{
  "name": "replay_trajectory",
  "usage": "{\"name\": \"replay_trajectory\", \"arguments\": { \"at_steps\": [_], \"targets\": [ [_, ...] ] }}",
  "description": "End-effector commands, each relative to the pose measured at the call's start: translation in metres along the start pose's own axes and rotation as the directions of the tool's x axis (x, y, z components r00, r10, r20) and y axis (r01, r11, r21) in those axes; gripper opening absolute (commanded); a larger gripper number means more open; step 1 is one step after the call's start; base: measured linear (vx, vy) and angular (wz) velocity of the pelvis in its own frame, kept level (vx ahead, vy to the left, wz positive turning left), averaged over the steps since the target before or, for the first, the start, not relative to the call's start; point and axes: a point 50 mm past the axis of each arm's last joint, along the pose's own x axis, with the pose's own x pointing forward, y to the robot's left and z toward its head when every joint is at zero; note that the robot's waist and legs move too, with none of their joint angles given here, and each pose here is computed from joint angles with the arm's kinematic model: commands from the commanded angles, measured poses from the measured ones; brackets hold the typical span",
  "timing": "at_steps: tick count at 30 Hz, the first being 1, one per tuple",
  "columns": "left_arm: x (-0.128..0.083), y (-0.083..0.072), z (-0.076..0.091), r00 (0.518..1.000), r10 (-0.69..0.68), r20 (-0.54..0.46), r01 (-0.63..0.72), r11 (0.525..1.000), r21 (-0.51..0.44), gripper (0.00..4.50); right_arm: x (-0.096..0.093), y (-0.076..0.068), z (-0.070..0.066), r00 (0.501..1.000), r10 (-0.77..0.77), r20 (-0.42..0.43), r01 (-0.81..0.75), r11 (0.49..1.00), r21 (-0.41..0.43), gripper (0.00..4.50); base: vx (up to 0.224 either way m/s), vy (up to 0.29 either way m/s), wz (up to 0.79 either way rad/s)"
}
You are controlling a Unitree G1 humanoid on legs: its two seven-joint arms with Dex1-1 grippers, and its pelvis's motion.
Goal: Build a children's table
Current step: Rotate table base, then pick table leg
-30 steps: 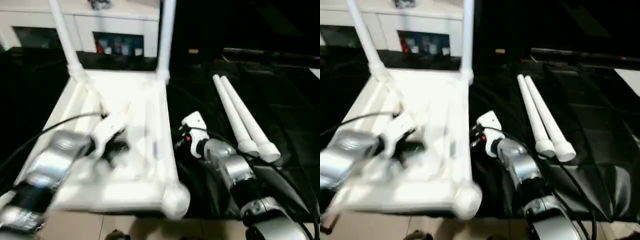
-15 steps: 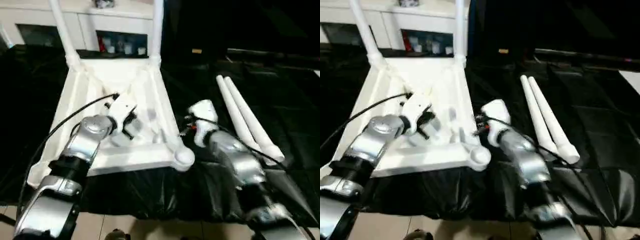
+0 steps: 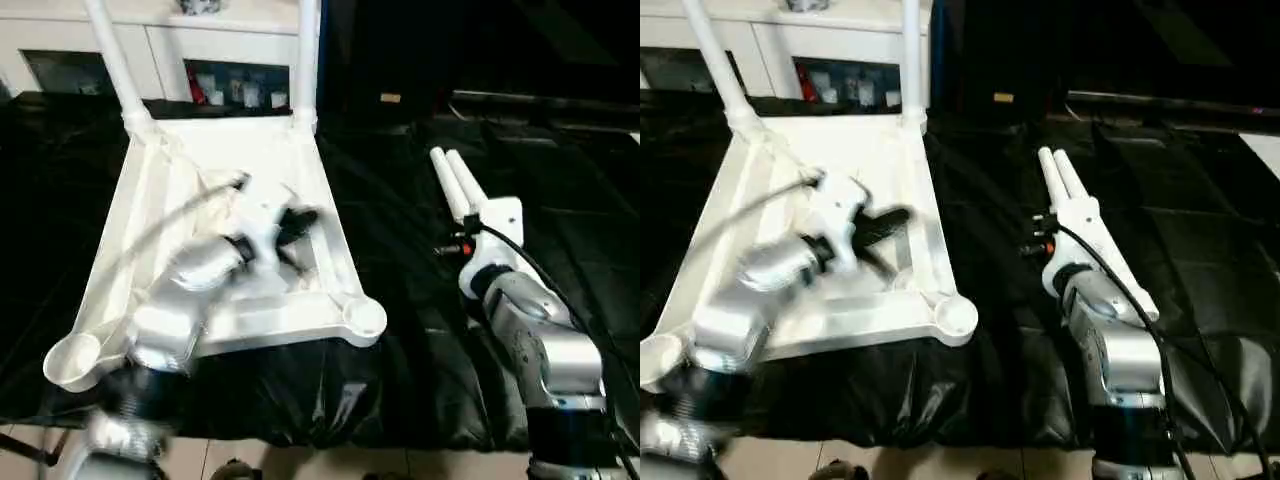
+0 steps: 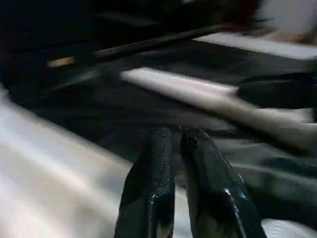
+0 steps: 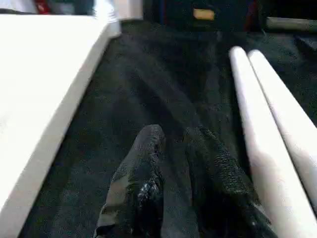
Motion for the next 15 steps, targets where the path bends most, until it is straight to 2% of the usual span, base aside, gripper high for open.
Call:
{"name": "replay_trajectory", "arguments": {
  "at_steps": [1,6,8,9,13,15],
  "targets": [
    [0.0,-0.008,0.001,0.999,-0.054,-0.004,0.054,0.998,0.013,0.85,-0.006,-0.013,-0.002,0.997,-0.074,-0.033,0.074,0.997,-0.001,1.18,0.0,0.0,0.0],
    [-0.003,-0.017,0.005,0.995,-0.096,0.015,0.096,0.995,0.001,1.27,-0.014,-0.02,0.004,0.993,-0.107,-0.042,0.107,0.994,0.003,1.6,0.0,0.0,0.0],
    [-0.006,-0.017,0.005,0.992,-0.124,-0.023,0.125,0.991,0.043,1.4,-0.014,-0.027,0.005,0.989,-0.124,-0.086,0.122,0.992,-0.025,1.73,0.0,0.0,0.0],
    [-0.006,-0.016,0.005,0.991,-0.132,-0.032,0.133,0.99,0.046,1.63,-0.014,-0.029,0.005,0.987,-0.132,-0.096,0.13,0.991,-0.031,1.96,0.0,0.0,0.0],
    [-0.008,-0.014,0.006,0.987,-0.148,-0.058,0.152,0.986,0.07,1.83,-0.014,-0.037,0.007,0.981,-0.147,-0.123,0.143,0.989,-0.04,2.15,0.0,0.0,0.0],
    [-0.009,-0.015,0.005,0.98,-0.18,-0.088,0.187,0.979,0.082,2.12,-0.01,-0.042,0.009,0.979,-0.156,-0.131,0.153,0.988,-0.039,2.43,0.0,0.0,0.0]
  ]
}}
